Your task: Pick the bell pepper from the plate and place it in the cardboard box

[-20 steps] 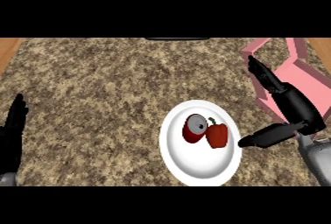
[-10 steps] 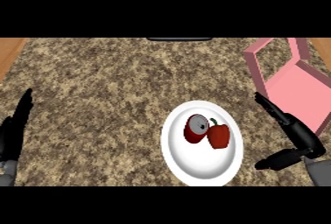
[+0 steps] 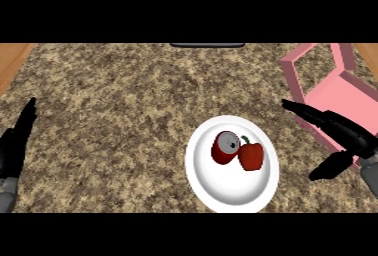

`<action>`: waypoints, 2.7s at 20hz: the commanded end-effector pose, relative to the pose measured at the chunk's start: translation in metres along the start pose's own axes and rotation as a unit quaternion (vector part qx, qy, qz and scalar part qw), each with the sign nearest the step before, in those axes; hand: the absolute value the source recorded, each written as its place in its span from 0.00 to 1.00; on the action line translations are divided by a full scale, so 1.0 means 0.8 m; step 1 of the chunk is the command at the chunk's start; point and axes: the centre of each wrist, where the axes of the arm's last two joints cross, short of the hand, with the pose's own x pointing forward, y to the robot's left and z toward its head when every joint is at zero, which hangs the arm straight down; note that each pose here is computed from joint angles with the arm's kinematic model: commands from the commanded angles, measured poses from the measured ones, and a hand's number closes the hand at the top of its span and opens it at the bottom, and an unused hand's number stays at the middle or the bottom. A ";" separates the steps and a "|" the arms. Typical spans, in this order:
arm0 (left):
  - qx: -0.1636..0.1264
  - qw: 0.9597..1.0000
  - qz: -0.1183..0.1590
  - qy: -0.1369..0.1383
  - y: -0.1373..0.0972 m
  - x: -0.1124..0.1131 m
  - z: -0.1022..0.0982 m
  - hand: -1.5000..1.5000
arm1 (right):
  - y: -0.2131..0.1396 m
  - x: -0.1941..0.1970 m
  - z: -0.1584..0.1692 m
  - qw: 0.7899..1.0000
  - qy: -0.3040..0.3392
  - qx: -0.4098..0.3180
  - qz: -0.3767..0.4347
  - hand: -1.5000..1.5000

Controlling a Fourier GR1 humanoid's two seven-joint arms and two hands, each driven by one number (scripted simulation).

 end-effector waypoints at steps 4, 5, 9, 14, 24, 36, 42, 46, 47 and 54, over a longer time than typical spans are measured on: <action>-0.007 1.000 0.002 0.002 -0.018 0.004 -0.002 0.50 | 0.006 0.053 -0.054 0.984 0.068 0.130 0.101 0.00; 0.000 1.000 -0.001 0.003 -0.025 -0.004 0.003 0.50 | -0.017 0.048 -0.048 0.981 0.078 0.144 0.103 0.00; -0.013 1.000 0.002 -0.002 -0.013 -0.004 -0.010 0.50 | 0.010 0.065 -0.105 0.975 0.089 0.180 0.097 0.00; 0.002 1.000 -0.007 0.002 0.011 -0.002 -0.006 0.50 | 0.014 0.090 -0.095 0.970 0.108 0.181 0.120 0.00; -0.004 1.000 -0.003 0.003 -0.001 -0.012 0.002 0.50 | 0.035 0.089 -0.117 0.968 0.109 0.191 0.119 0.00; 0.001 1.000 -0.005 0.009 -0.003 0.007 -0.008 0.50 | 0.060 0.126 -0.098 0.977 0.039 0.194 0.085 0.00; 0.007 1.000 -0.003 -0.002 -0.005 -0.001 -0.005 0.50 | 0.058 0.147 -0.133 0.959 0.088 0.234 0.134 0.00; 0.005 1.000 0.004 0.005 0.007 -0.024 -0.003 0.50 | 0.081 0.146 -0.132 0.956 0.116 0.234 0.132 0.00; -0.005 1.000 0.000 0.003 -0.027 -0.020 -0.003 0.50 | 0.103 0.114 -0.134 0.956 0.120 0.235 0.129 0.00; -0.004 1.000 -0.007 -0.001 -0.006 -0.014 0.007 0.50 | 0.124 0.119 -0.139 0.966 0.095 0.163 0.179 1.00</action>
